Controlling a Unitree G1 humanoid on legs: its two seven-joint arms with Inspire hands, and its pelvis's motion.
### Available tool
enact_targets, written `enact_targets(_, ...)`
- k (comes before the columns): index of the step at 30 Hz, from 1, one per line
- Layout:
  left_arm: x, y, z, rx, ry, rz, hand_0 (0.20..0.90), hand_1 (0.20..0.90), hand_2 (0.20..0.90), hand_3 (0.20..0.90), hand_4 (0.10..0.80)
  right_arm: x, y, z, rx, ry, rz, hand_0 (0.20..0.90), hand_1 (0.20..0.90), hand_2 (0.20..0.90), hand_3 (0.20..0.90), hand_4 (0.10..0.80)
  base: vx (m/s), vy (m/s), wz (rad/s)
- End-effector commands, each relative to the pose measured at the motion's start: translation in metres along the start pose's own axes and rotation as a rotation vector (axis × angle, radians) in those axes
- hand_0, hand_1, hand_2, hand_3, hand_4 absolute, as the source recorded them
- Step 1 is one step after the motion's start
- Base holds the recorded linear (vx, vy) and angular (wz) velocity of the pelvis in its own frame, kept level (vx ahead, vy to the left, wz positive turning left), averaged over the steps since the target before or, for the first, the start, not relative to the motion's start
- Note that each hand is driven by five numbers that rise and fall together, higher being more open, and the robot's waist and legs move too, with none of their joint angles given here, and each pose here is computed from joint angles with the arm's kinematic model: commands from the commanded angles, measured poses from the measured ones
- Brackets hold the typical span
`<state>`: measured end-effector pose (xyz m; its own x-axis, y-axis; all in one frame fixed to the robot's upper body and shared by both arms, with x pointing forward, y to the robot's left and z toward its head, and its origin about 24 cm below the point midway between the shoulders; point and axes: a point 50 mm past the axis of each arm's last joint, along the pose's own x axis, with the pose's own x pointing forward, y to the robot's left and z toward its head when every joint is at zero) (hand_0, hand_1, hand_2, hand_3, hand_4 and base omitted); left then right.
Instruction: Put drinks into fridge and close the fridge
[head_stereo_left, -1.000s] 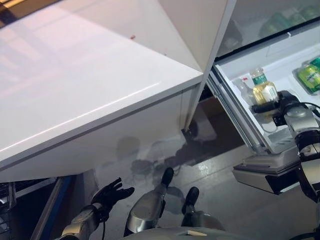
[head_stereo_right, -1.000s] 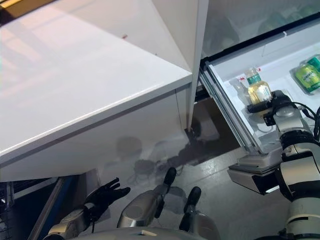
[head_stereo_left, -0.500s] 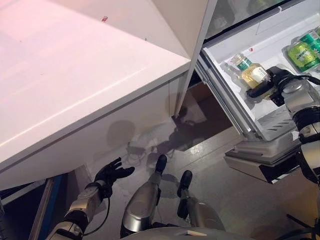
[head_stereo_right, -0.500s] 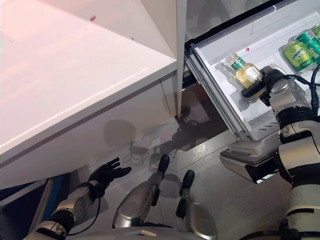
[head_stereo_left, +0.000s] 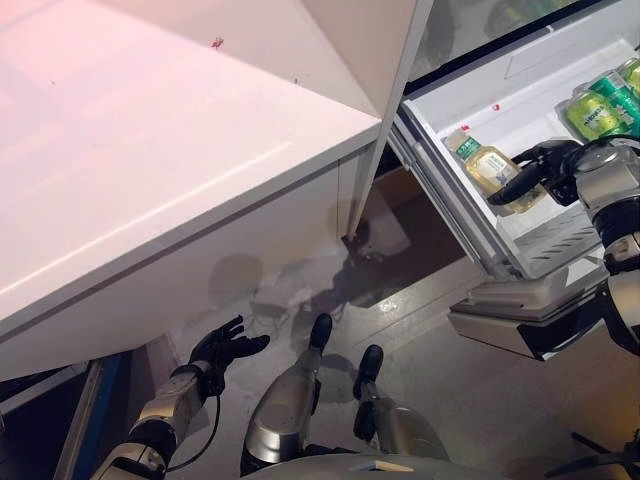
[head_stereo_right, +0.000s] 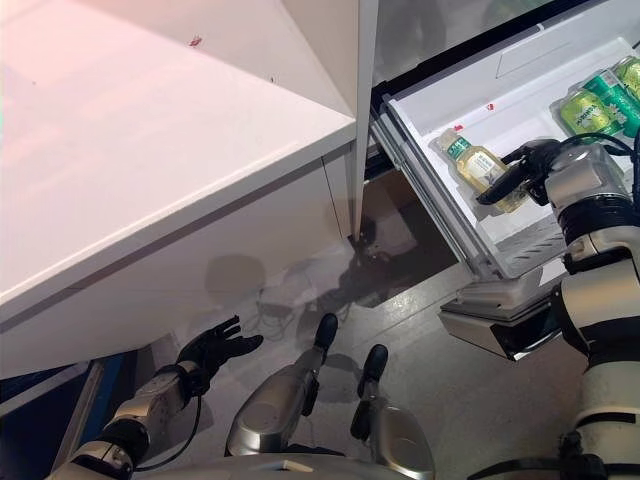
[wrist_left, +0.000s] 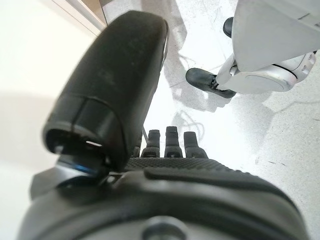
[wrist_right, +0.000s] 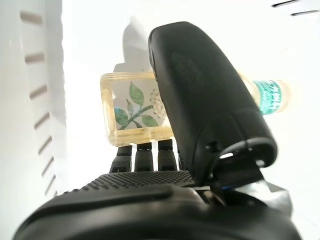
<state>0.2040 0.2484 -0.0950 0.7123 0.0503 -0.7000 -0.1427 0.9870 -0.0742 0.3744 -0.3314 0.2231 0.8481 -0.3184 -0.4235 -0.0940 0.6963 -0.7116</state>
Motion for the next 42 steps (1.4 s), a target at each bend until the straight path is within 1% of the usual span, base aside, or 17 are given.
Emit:
enact_targets(1, -0.013, 0.020, -0.029, 0.050, 0.085, 0.071, 0.900, 0.900, 0.900, 0.900, 0.800, -0.015, -0.029, 0.000, -0.045, -0.042, -0.066, 0.900, 0.900, 0.900, 0.900, 0.800, 0.002, 0.022, -0.08)
enact_targets(6, -0.018, 0.030, -0.045, 0.071, 0.145, 0.129, 0.900, 0.900, 0.900, 0.900, 0.800, -0.024, -0.029, 0.011, -0.015, -0.187, -0.083, 0.900, 0.900, 0.900, 0.900, 0.800, 0.011, 0.022, -0.04)
enact_targets(13, -0.027, 0.039, -0.071, 0.091, 0.235, 0.173, 0.900, 0.900, 0.900, 0.900, 0.800, -0.062, -0.037, 0.048, 0.143, -0.587, -0.246, 0.900, 0.900, 0.900, 0.900, 0.800, 0.037, 0.030, -0.17)
enact_targets(16, -0.030, 0.038, -0.082, 0.101, 0.272, 0.169, 0.900, 0.900, 0.900, 0.900, 0.800, -0.090, -0.046, 0.056, 0.204, -0.798, -0.384, 0.900, 0.900, 0.900, 0.900, 0.800, 0.075, 0.017, -0.19)
enact_targets(17, -0.030, 0.038, -0.085, 0.107, 0.282, 0.163, 0.900, 0.900, 0.900, 0.900, 0.800, -0.101, -0.051, 0.057, 0.182, -0.869, -0.501, 0.900, 0.900, 0.900, 0.900, 0.800, 0.062, 0.020, -0.20)
enact_targets(20, -0.031, 0.033, -0.091, 0.116, 0.305, 0.142, 0.900, 0.900, 0.900, 0.900, 0.800, -0.124, -0.063, 0.046, 0.108, -0.958, -0.825, 0.900, 0.900, 0.900, 0.900, 0.800, 0.047, 0.016, -0.23)
enact_targets(22, -0.031, 0.028, -0.095, 0.119, 0.323, 0.129, 0.900, 0.900, 0.900, 0.900, 0.800, -0.132, -0.061, 0.030, 0.152, -0.978, -0.961, 0.900, 0.900, 0.900, 0.900, 0.800, 0.054, 0.007, -0.19)
enact_targets(24, -0.031, 0.027, -0.096, 0.126, 0.332, 0.124, 0.900, 0.900, 0.900, 0.900, 0.800, -0.130, -0.059, 0.021, 0.238, -0.967, -0.980, 0.900, 0.900, 0.900, 0.900, 0.800, 0.052, -0.004, -0.18)
enact_targets(26, -0.034, 0.024, -0.103, 0.130, 0.352, 0.116, 0.900, 0.900, 0.900, 0.900, 0.800, -0.119, -0.054, -0.005, 0.490, -0.935, -0.995, 0.900, 0.900, 0.900, 0.900, 0.800, 0.113, -0.017, -0.27)
enact_targets(27, -0.034, 0.024, -0.104, 0.129, 0.355, 0.116, 0.900, 0.900, 0.900, 0.900, 0.800, -0.117, -0.053, -0.010, 0.527, -0.928, -0.996, 0.900, 0.900, 0.900, 0.900, 0.800, 0.143, -0.041, -0.15)
enact_targets(28, -0.035, 0.022, -0.107, 0.123, 0.365, 0.107, 0.900, 0.900, 0.900, 0.900, 0.800, -0.108, -0.051, -0.030, 0.667, -0.895, -1.031, 0.900, 0.900, 0.900, 0.900, 0.800, 0.099, -0.049, -0.05)
enact_targets(31, -0.034, 0.017, -0.108, 0.108, 0.363, 0.090, 0.900, 0.900, 0.900, 0.900, 0.800, -0.100, -0.045, -0.051, 0.795, -0.847, -1.094, 0.900, 0.900, 0.900, 0.900, 0.800, 0.044, -0.053, -0.03)
enact_targets(34, -0.029, 0.010, -0.102, 0.113, 0.337, 0.075, 0.900, 0.900, 0.900, 0.900, 0.800, -0.097, -0.045, -0.058, 0.900, -0.828, -1.131, 0.900, 0.900, 0.900, 0.900, 0.800, -0.146, -0.050, 0.10)
enact_targets(35, -0.021, 0.004, -0.088, 0.113, 0.285, 0.062, 0.900, 0.900, 0.900, 0.900, 0.800, -0.097, -0.047, -0.058, 1.000, -0.853, -1.158, 0.900, 0.900, 0.900, 0.900, 0.800, -0.409, -0.055, 0.15)
enact_targets(37, -0.016, 0.000, -0.077, 0.105, 0.251, 0.061, 0.900, 0.900, 0.900, 0.900, 0.800, -0.098, -0.048, -0.055, 1.058, -0.876, -1.162, 0.900, 0.900, 0.900, 0.900, 0.800, -0.348, -0.029, 0.14)
enact_targets(39, -0.008, -0.007, -0.061, 0.092, 0.201, 0.056, 0.900, 0.900, 0.900, 0.900, 0.800, -0.096, -0.049, -0.047, 1.161, -0.908, -1.139, 0.900, 0.900, 0.900, 0.900, 0.800, -0.294, 0.003, 0.15)
enact_targets(42, -0.004, -0.013, -0.053, 0.070, 0.167, 0.058, 0.900, 0.900, 0.900, 0.900, 0.800, -0.091, -0.047, -0.042, 1.240, -0.928, -1.068, 0.900, 0.900, 0.900, 0.900, 0.800, -0.197, 0.043, 0.07)
